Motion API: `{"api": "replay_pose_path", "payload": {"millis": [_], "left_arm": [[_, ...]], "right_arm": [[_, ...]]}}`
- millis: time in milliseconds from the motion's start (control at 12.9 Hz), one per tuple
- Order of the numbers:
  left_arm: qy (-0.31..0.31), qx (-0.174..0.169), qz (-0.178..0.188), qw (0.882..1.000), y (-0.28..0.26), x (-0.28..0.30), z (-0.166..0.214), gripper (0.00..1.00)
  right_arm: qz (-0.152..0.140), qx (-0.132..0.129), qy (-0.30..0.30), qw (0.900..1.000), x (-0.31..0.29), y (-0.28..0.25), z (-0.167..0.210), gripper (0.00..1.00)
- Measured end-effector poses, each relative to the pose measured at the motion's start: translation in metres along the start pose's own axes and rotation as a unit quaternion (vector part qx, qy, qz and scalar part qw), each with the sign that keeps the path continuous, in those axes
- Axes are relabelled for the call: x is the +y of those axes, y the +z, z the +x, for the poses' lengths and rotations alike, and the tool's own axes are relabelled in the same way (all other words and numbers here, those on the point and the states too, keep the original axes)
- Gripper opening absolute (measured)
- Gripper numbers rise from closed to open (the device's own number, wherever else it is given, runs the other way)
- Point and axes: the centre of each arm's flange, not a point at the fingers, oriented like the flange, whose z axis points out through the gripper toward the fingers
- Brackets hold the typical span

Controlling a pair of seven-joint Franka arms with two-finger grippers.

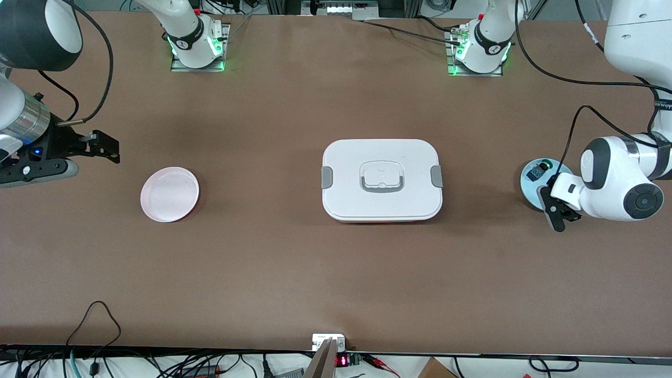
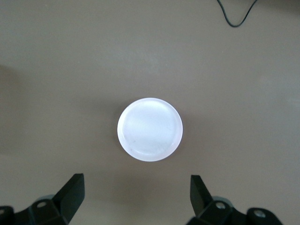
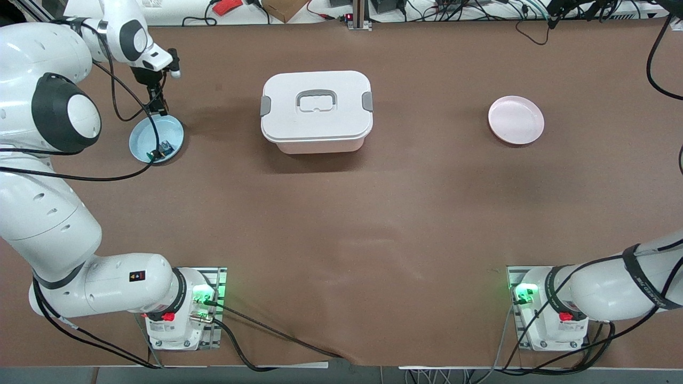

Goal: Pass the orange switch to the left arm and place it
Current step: 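Lower the orange switch with the left gripper onto the blue plate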

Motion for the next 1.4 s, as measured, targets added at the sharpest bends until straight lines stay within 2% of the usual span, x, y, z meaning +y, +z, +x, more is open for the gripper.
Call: {"api": "replay_pose_path", "payload": {"millis": [311, 700, 1089, 1400], "left_arm": [[0.043, 0.016, 0.027, 0.999, 0.033, -0.004, -0.028, 0.35], [0.076, 0.022, 0.042, 0.996, 0.054, 0.001, -0.031, 0.35], [0.097, 0.027, 0.051, 0.994, 0.071, 0.004, -0.047, 0.35], [0.098, 0.030, 0.055, 0.993, 0.078, 0.007, -0.049, 0.35]], "right_arm": [[0.002, -0.012, 0.004, 1.000, 0.004, 0.002, -0.003, 1.00], [0.006, -0.019, 0.008, 1.000, 0.011, 0.004, -0.006, 1.00], [0.009, -0.005, -0.005, 1.000, -0.002, -0.005, -0.006, 1.00], [-0.001, 0.012, -0.008, 1.000, -0.001, -0.009, -0.003, 1.00]]}}
